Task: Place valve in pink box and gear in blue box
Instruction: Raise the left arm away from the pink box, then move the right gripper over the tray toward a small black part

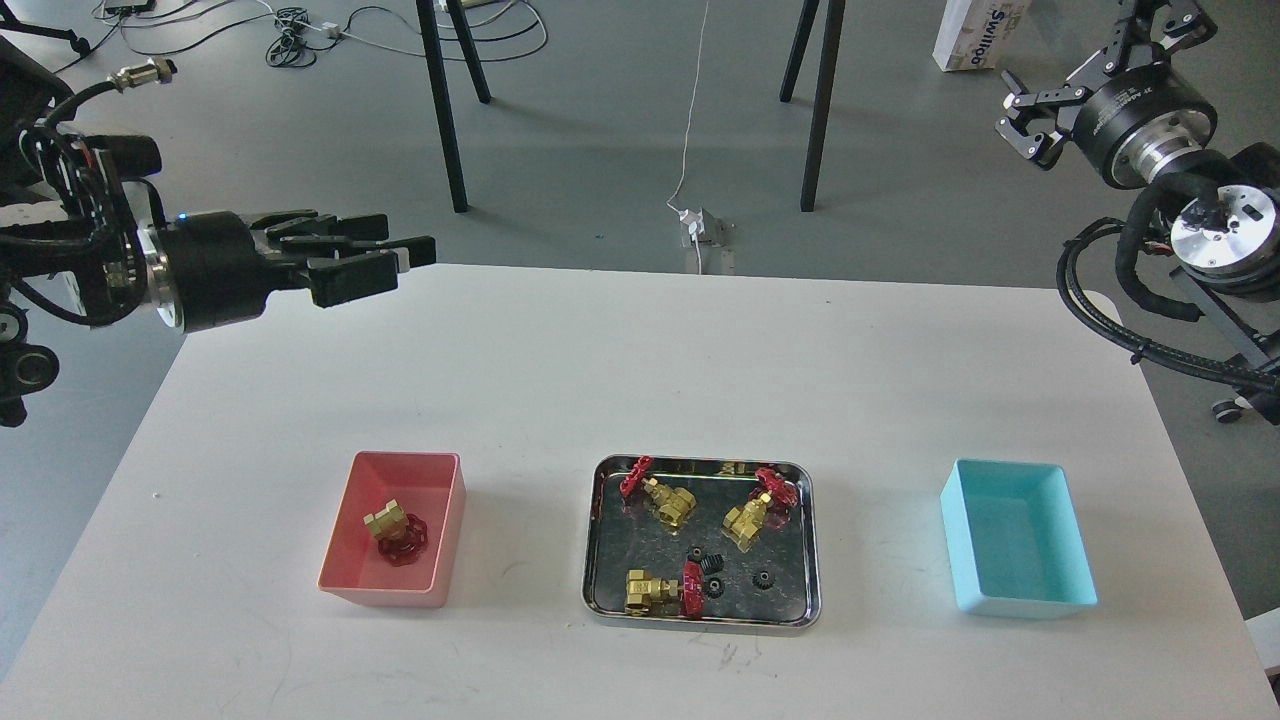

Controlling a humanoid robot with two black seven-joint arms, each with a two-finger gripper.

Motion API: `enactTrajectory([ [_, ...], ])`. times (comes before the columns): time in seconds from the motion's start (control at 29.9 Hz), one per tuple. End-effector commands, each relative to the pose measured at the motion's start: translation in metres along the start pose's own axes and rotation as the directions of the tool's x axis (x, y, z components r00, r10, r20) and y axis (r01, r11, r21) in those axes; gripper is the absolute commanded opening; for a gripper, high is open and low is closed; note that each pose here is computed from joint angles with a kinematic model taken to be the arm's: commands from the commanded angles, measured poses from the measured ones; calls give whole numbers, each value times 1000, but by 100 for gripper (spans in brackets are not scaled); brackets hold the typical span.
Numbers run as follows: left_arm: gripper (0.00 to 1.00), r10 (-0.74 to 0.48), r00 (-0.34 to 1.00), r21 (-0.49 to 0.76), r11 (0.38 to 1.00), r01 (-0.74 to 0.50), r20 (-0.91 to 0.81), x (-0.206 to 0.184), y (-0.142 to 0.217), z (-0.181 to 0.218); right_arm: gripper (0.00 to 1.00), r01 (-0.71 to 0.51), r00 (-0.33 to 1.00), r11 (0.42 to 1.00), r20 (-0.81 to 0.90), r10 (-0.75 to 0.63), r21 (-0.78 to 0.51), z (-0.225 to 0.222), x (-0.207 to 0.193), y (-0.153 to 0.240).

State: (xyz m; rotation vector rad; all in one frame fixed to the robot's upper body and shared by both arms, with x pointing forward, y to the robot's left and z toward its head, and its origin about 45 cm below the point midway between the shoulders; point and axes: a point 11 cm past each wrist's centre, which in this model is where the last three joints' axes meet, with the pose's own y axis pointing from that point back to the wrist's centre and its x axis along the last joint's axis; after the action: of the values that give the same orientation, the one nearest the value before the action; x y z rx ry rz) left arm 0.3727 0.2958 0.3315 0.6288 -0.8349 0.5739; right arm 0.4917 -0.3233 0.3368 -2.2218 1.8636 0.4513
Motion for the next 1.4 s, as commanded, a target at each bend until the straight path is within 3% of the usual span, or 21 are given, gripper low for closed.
enactTrajectory([
  [0.0,75,155,935,-74,980,-187,-318,24,-15,23,99,99,928,990,-350,-129,-104,20,-30,0],
  [0.13,76,185,782,-147,932,-332,-596,34,-37,52,99,214,697,937,-629,-343,-275,46,-56,22],
  [0.27,77,102,655,-291,837,-463,-749,47,-76,109,99,296,330,790,-718,-612,-537,99,-82,63],
  [0.4,77,11,549,-335,782,-525,-836,43,-116,142,99,266,31,624,-641,-767,-734,126,-83,105],
  [0.57,80,-51,454,-309,798,-517,-890,3,-188,172,99,178,-277,433,-467,-840,-884,126,-92,128],
  [0.73,84,-33,388,-243,827,-507,-921,-29,-219,179,99,66,-482,257,-257,-838,-964,147,-102,141],
  [0.97,91,-41,309,-186,870,-457,-950,-81,-230,168,95,-24,-630,199,-140,-764,-980,171,-105,149],
  [1.17,92,-21,294,-159,877,-454,-955,-88,-230,162,76,-84,-693,128,-35,-720,-988,202,-109,159],
  [1.37,95,-7,311,-156,876,-456,-950,-88,-229,161,64,-122,-715,122,2,-699,-985,229,-111,150],
])
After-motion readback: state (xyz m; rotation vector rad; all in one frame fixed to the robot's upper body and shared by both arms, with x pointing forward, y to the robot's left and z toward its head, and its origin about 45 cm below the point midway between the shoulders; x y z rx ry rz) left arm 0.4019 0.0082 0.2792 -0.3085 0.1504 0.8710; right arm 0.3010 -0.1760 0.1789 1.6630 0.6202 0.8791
